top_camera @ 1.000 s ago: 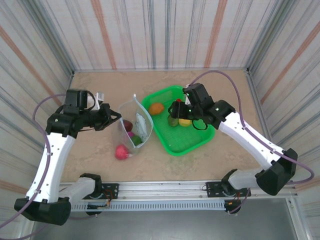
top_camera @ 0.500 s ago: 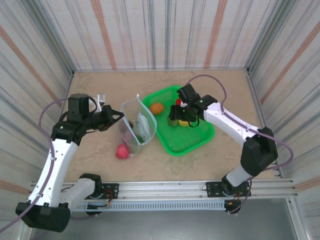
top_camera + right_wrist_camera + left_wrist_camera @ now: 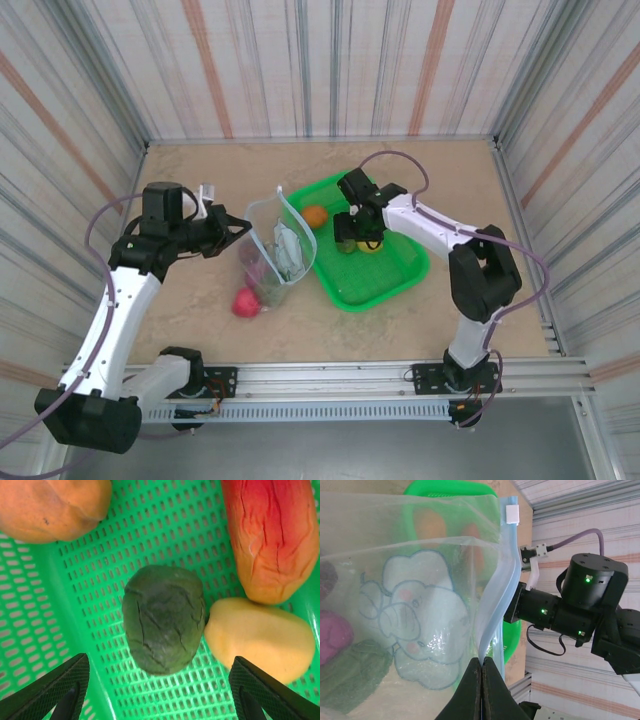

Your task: Place the food in the zip-top bag and seal the zipper

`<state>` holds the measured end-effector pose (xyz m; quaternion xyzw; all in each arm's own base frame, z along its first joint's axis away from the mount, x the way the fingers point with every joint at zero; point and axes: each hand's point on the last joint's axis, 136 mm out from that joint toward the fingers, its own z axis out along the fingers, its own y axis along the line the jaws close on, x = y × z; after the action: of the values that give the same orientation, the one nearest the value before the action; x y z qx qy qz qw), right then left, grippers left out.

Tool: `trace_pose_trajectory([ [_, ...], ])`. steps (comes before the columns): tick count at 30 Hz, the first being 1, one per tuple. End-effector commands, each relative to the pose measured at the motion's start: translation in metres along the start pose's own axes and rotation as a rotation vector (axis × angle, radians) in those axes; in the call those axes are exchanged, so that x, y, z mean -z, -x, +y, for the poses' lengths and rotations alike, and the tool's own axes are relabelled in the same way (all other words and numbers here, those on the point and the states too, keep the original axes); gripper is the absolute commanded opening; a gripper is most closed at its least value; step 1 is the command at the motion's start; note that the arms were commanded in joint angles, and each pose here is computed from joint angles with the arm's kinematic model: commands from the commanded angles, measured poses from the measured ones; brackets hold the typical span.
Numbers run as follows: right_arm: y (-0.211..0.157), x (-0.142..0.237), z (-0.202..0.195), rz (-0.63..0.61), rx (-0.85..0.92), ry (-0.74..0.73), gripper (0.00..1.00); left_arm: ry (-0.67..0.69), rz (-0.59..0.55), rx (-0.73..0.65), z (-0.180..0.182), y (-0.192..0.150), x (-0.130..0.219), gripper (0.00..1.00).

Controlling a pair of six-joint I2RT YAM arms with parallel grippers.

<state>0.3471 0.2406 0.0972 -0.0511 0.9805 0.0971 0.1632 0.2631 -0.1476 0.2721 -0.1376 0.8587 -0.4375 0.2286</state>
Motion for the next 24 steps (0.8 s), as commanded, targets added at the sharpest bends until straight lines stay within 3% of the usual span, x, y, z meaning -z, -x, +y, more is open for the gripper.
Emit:
trace_pose_trajectory([
  [1,0.006,-0.009,-0.003,0.007,0.062,-0.052,0.73,-0.022,0.002,-0.019,-0.008,-0.001,0.003,0.0],
  [15,-0.003,-0.057,0.006,0.081,0.056,-0.008,0.61,0.001,-0.006,-0.026,-0.005,-0.004,0.006,0.0],
  [19,0.0,-0.052,0.007,0.07,0.05,0.003,0.47,0.019,-0.015,-0.025,-0.001,-0.003,0.006,0.0],
  [24,0.005,-0.03,0.008,0.029,0.051,0.032,0.47,0.021,-0.009,-0.016,-0.002,-0.003,0.007,0.0],
])
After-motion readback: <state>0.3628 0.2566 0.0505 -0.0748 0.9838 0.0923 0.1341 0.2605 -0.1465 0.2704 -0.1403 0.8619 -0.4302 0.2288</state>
